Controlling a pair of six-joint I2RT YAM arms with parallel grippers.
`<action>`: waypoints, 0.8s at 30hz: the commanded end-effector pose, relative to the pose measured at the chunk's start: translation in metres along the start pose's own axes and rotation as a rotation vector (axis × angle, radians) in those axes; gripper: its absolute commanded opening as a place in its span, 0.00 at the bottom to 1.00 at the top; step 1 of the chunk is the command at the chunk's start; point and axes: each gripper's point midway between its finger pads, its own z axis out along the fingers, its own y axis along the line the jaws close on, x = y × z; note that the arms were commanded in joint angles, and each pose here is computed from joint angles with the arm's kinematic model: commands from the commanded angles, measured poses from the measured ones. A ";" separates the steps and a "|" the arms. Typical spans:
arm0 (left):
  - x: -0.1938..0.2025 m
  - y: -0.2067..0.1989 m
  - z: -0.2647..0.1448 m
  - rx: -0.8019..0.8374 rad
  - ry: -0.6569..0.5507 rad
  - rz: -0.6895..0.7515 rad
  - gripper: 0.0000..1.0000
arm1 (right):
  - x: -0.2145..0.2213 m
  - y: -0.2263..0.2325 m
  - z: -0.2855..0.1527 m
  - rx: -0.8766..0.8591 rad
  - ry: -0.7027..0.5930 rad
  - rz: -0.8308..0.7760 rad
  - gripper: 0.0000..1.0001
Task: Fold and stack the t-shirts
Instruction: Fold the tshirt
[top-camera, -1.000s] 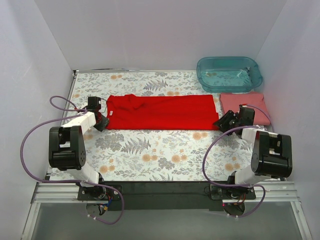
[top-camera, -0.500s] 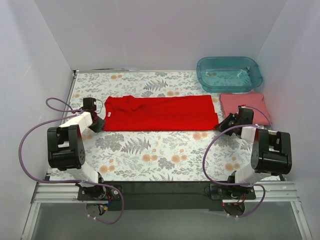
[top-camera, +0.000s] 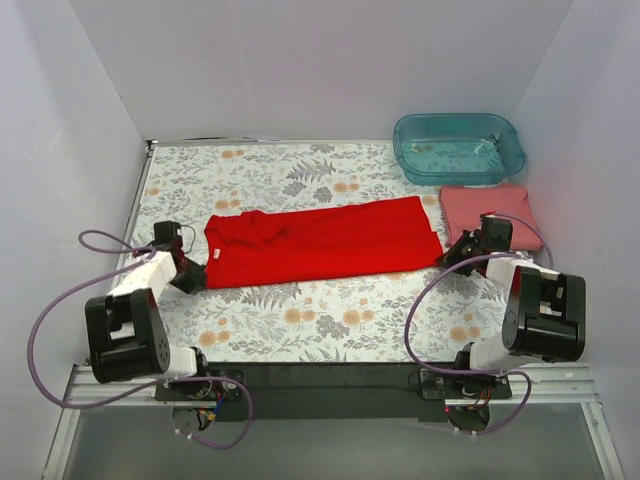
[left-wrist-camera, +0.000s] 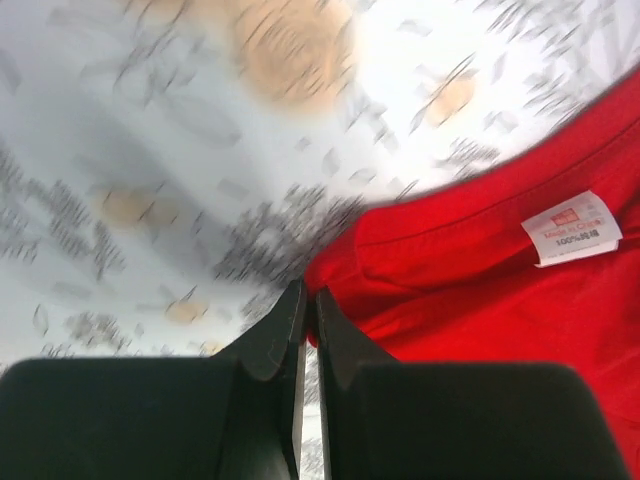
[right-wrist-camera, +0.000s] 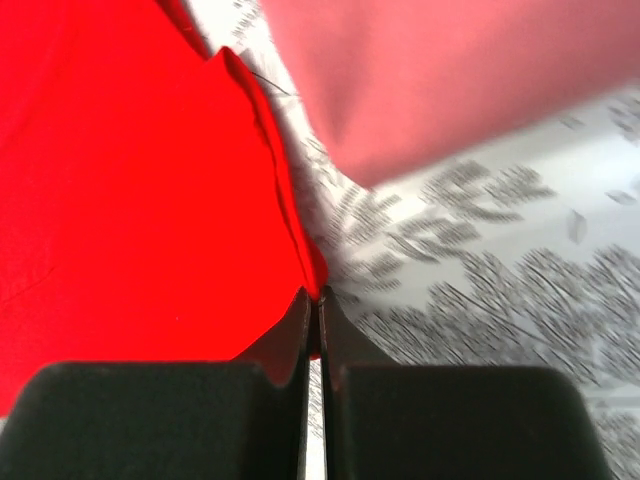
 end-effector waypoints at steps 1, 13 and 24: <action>0.028 0.029 -0.016 -0.031 0.053 -0.080 0.00 | 0.024 -0.048 -0.017 0.183 0.058 0.011 0.01; 0.001 0.020 -0.056 0.066 -0.112 -0.124 0.36 | 0.003 -0.035 -0.037 0.125 -0.022 0.000 0.35; 0.011 -0.002 -0.083 0.198 -0.063 -0.045 0.50 | 0.005 0.030 -0.048 -0.047 -0.066 -0.149 0.37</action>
